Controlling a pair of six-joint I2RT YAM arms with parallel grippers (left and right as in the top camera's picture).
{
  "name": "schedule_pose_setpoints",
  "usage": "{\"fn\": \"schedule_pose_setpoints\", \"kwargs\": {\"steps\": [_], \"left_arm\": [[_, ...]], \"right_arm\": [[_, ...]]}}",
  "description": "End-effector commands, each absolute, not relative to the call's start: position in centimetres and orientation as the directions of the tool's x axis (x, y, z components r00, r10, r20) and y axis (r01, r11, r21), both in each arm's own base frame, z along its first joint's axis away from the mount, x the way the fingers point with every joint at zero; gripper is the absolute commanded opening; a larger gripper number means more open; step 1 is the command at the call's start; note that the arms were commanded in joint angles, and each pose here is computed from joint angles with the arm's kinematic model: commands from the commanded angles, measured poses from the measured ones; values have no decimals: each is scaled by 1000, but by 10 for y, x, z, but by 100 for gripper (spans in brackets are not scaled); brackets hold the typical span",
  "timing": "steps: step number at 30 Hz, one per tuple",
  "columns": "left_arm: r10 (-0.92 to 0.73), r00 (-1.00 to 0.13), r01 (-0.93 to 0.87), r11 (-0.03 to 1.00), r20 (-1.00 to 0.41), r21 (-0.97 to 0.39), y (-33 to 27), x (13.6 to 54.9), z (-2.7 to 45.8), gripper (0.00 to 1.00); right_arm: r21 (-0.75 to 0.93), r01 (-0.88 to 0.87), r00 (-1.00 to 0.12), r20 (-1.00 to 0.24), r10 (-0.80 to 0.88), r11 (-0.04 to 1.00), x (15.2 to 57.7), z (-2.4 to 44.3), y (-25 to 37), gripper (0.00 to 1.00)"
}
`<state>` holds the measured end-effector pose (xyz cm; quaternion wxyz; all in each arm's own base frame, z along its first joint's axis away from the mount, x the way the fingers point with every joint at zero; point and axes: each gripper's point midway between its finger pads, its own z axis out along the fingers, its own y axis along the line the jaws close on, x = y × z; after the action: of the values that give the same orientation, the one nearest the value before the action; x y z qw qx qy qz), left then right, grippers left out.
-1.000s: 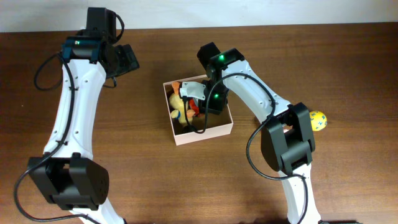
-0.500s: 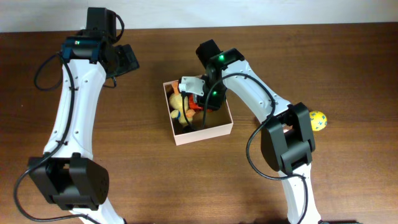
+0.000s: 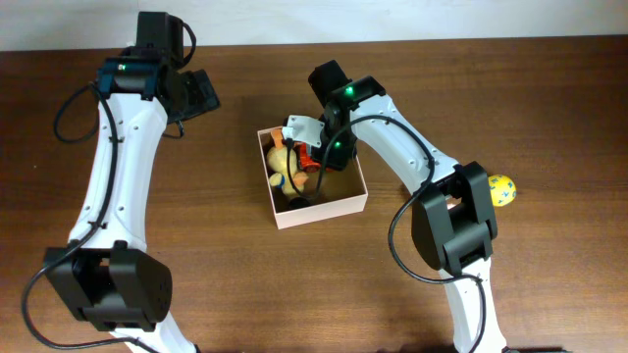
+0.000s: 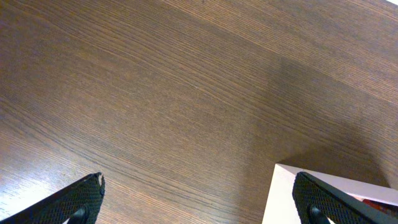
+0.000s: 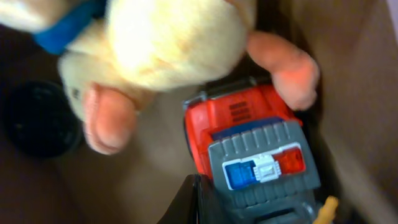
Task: Pack container
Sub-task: 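Open the right gripper and lift it out of the pink box, then move the right gripper to the white duck and grasp it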
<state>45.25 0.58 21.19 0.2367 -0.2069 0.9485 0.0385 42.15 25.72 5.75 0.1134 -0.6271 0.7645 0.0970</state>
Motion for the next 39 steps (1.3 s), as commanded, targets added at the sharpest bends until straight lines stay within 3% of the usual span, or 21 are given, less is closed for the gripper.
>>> {"fn": "schedule_pose_setpoints", "kwargs": {"steps": [1, 14, 25, 27, 29, 30, 31, 32, 33, 35, 37, 39], "left_arm": [[-385, -793, -423, 906, -473, -28, 7, 455, 214, 99], [-385, -793, -423, 906, -473, -28, 7, 455, 213, 99], [-384, -793, -423, 906, -473, -28, 7, 455, 214, 99], [-384, -793, -422, 906, -473, -28, 6, 455, 213, 99], [-384, -793, -422, 906, -473, -28, 6, 455, 214, 99], [-384, -793, -423, 906, -473, -28, 7, 455, 213, 99], [-384, -793, -422, 906, -473, -28, 6, 455, 214, 99], [-383, -793, -421, 907, -473, -28, 6, 455, 214, 99], [-384, -793, -421, 906, -473, -28, 6, 455, 214, 99], [-384, -793, -422, 906, -473, -28, 6, 455, 213, 99], [-384, -793, -422, 906, -473, -28, 6, 455, 213, 99], [-384, -793, -422, 906, -473, -28, 6, 455, 214, 99]], "right_arm": [[-33, -976, -199, -247, -949, 213, 426, 55, 250, 4], [-15, -977, -203, -234, -951, 213, 419, 62, 247, 4], [-49, -977, -179, -330, -927, 206, 409, 156, 252, 6], [-81, -958, -234, -334, -913, 275, 411, 180, 243, 11], [-119, -903, -355, -337, -872, 414, 419, 204, 226, 14], [-136, -875, -400, -338, -852, 464, 422, 214, 217, 17], [-152, -844, -443, -340, -829, 514, 424, 226, 205, 29], [-161, -808, -492, -346, -799, 567, 424, 239, 189, 52], [-160, -787, -519, -350, -780, 595, 423, 246, 179, 58], [-148, -742, -578, -352, -736, 653, 419, 258, 156, 82], [-121, -681, -655, -339, -675, 722, 414, 262, 129, 95], [-86, -615, -732, -307, -608, 784, 409, 260, 100, 99]]}}
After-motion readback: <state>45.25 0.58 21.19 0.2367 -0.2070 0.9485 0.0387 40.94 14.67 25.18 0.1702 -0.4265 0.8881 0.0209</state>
